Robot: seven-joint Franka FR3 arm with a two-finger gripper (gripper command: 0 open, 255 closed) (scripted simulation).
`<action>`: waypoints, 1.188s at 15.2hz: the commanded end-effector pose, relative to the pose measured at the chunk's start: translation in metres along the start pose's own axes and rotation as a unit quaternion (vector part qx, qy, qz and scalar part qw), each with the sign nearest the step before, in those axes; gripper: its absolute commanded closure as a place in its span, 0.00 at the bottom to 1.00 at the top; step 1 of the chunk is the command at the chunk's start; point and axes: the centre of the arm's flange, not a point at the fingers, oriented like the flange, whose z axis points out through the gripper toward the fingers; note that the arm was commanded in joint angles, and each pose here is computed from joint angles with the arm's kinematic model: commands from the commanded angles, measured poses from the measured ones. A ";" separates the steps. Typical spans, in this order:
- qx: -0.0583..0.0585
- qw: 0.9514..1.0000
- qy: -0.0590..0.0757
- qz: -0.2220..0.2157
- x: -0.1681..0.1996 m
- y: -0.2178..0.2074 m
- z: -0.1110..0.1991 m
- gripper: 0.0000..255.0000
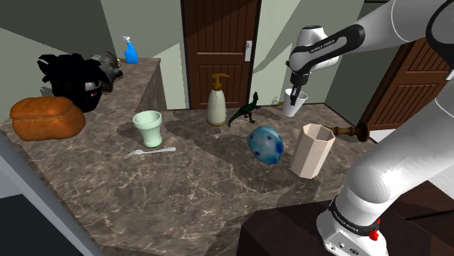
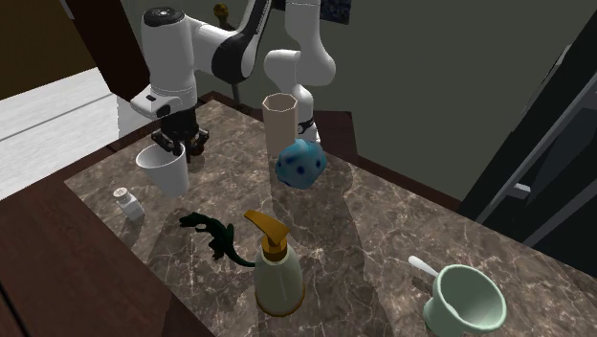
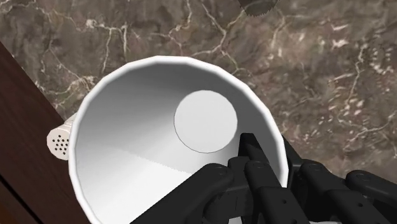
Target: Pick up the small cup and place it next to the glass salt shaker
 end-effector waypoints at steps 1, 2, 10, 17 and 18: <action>0.000 1.000 0.000 0.000 0.000 -0.001 0.010 1.00; 0.000 1.000 0.000 0.000 0.000 -0.002 0.015 1.00; 0.000 1.000 0.000 0.000 0.001 -0.006 0.035 1.00; 0.000 1.000 0.000 0.000 0.001 -0.006 0.035 0.00; 0.000 1.000 0.000 0.000 0.001 -0.006 0.035 0.00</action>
